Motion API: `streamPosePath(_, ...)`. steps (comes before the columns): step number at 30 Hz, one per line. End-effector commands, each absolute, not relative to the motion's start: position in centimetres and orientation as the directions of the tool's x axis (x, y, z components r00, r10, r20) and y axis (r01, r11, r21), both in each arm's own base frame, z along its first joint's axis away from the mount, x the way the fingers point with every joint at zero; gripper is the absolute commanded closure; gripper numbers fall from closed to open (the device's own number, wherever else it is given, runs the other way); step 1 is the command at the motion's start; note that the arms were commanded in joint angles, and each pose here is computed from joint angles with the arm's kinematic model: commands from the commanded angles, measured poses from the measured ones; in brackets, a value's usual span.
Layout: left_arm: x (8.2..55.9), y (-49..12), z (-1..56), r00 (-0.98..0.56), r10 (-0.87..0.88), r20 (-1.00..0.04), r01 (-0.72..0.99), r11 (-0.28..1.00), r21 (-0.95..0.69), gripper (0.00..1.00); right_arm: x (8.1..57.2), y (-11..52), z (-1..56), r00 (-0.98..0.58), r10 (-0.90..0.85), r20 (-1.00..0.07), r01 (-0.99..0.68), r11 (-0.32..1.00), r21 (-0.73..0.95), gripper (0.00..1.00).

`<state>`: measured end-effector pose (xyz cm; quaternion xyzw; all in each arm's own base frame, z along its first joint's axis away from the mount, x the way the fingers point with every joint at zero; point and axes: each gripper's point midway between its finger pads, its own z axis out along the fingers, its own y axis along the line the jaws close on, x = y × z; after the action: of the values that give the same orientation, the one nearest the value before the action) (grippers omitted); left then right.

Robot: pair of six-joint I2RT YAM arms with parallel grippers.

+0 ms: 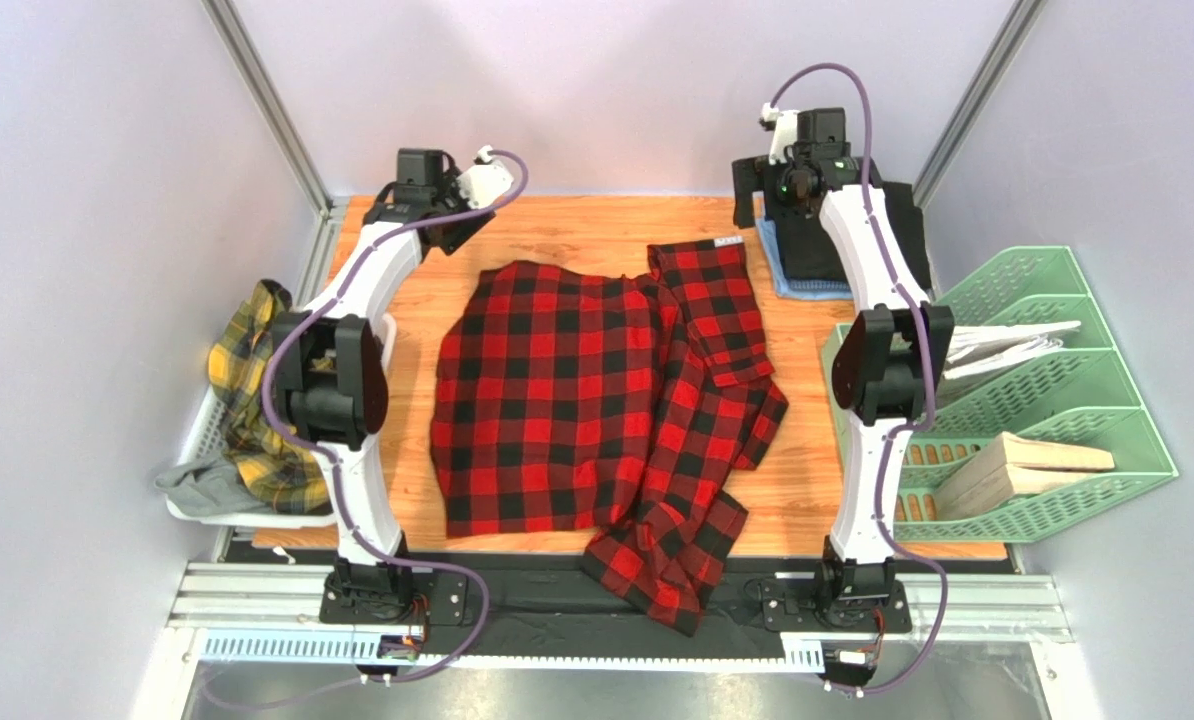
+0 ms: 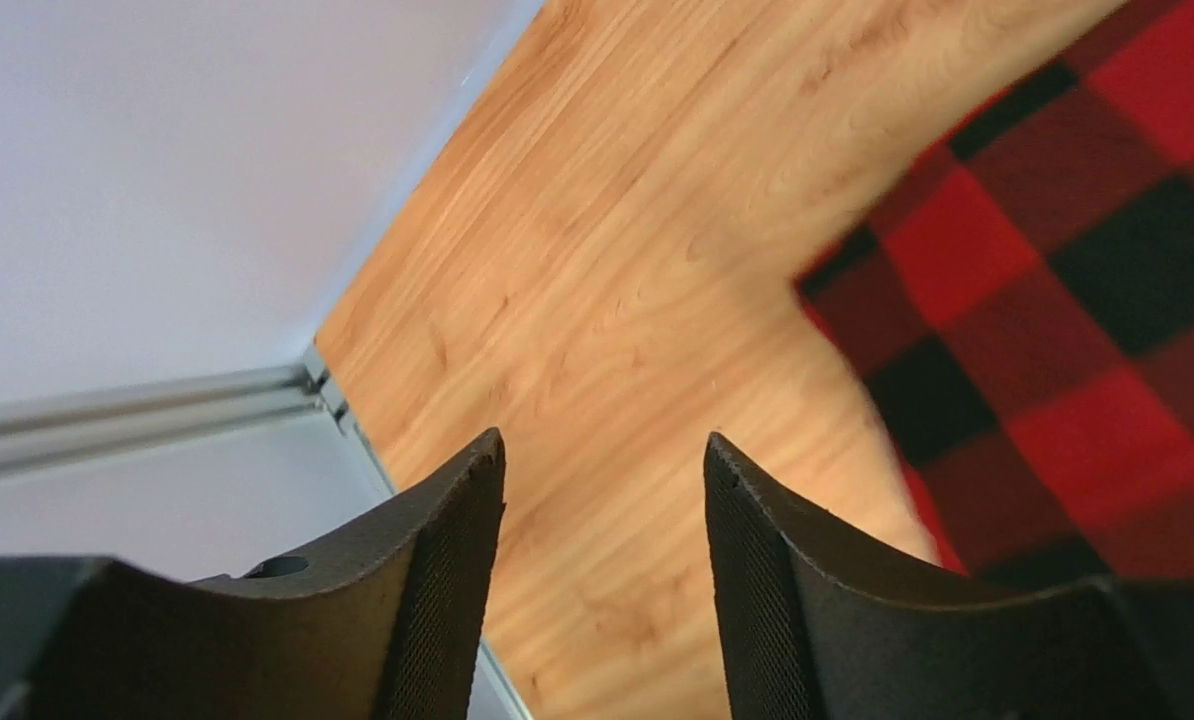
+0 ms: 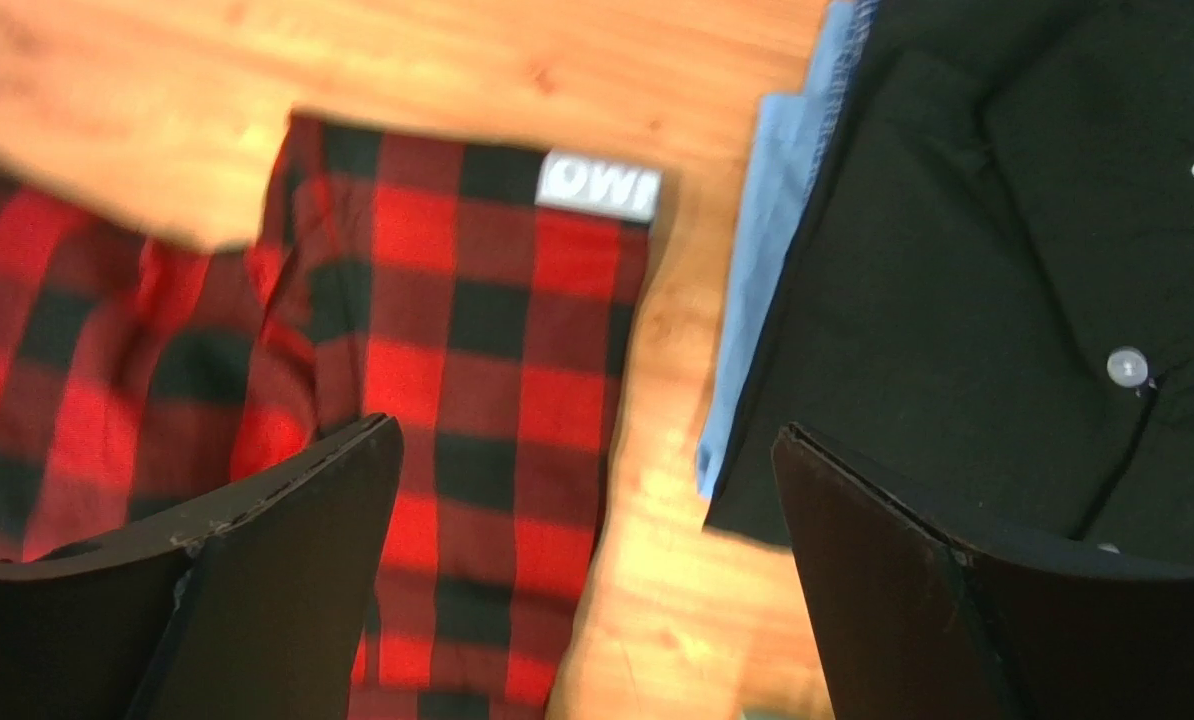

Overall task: Fold and stack the long sleeve shirts
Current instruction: Flatten the shirt out

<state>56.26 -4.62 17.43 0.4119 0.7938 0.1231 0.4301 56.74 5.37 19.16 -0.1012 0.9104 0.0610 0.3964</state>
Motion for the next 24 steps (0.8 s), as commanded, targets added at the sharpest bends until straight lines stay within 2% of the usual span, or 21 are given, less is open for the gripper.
streamPosePath(1, 51.2, -5.0, 25.5, -0.275, 0.691, -0.669, 0.528, 0.690, 0.495, 0.42, 51.6, 4.0, 25.4, -0.633, -0.228, -0.740, -0.327, 0.945, -0.012, 0.00)
streamPosePath(2, 49.3, -5.8, 25.4, -0.268, 0.681, -0.682, 0.573, 0.681, 0.455, 0.42, 49.8, 4.2, 27.2, -0.606, -0.237, -0.759, -0.350, 0.937, -0.013, 0.00)
streamPosePath(4, 45.7, -6.6, 23.4, -0.339, 0.666, -0.665, 0.648, 0.677, 0.349, 0.42, 46.1, 5.4, 24.1, -0.673, -0.245, -0.698, -0.399, 0.915, 0.064, 0.03)
streamPosePath(5, 43.6, -7.5, 22.5, -0.351, 0.657, -0.668, 0.694, 0.661, 0.285, 0.42, 43.8, 6.1, 24.7, -0.674, -0.251, -0.695, -0.420, 0.904, 0.082, 0.06)
streamPosePath(7, 39.9, -8.5, 20.3, -0.410, 0.665, -0.624, 0.749, 0.636, 0.185, 0.42, 41.0, 7.2, 23.2, -0.707, -0.271, -0.653, -0.454, 0.882, 0.127, 0.21)
streamPosePath(8, 37.9, -8.8, 18.7, -0.435, 0.670, -0.602, 0.768, 0.625, 0.141, 0.42, 38.5, 8.0, 20.4, -0.761, -0.289, -0.581, -0.463, 0.869, 0.174, 0.28)
streamPosePath(9, 36.8, -9.0, 17.7, -0.451, 0.676, -0.583, 0.779, 0.617, 0.114, 0.43, 37.1, 8.5, 20.2, -0.759, -0.305, -0.576, -0.480, 0.859, 0.178, 0.35)
streamPosePath(11, 33.8, -9.8, 15.2, -0.486, 0.698, -0.526, 0.798, 0.599, 0.058, 0.43, 33.9, 9.3, 16.6, -0.796, -0.350, -0.493, -0.497, 0.843, 0.204, 0.40)
streamPosePath(14, 31.6, -10.1, 12.4, -0.551, 0.692, -0.466, 0.787, 0.616, -0.017, 0.44, 31.7, 9.4, 13.8, -0.806, -0.403, -0.433, -0.515, 0.839, 0.177, 0.51)
streamPosePath(15, 31.2, -9.9, 11.7, -0.572, 0.687, -0.448, 0.779, 0.626, -0.035, 0.45, 30.5, 9.0, 11.9, -0.824, -0.417, -0.384, -0.508, 0.844, 0.175, 0.55)
streamPosePath(18, 30.3, -9.7, 9.5, -0.622, 0.681, -0.387, 0.760, 0.644, -0.088, 0.48, 29.0, 8.3, 8.5, -0.838, -0.449, -0.309, -0.511, 0.845, 0.157, 0.60)
streamPosePath(21, 30.0, -9.3, 7.7, -0.655, 0.679, -0.331, 0.741, 0.662, -0.109, 0.48, 27.7, 7.7, 5.0, -0.843, -0.484, -0.236, -0.521, 0.843, 0.135, 0.61)
streamPosePath(24, 30.6, -8.0, 5.7, -0.676, 0.690, -0.259, 0.726, 0.685, -0.069, 0.49, 28.5, 6.6, 2.2, -0.843, -0.503, -0.191, -0.522, 0.850, 0.065, 0.62)
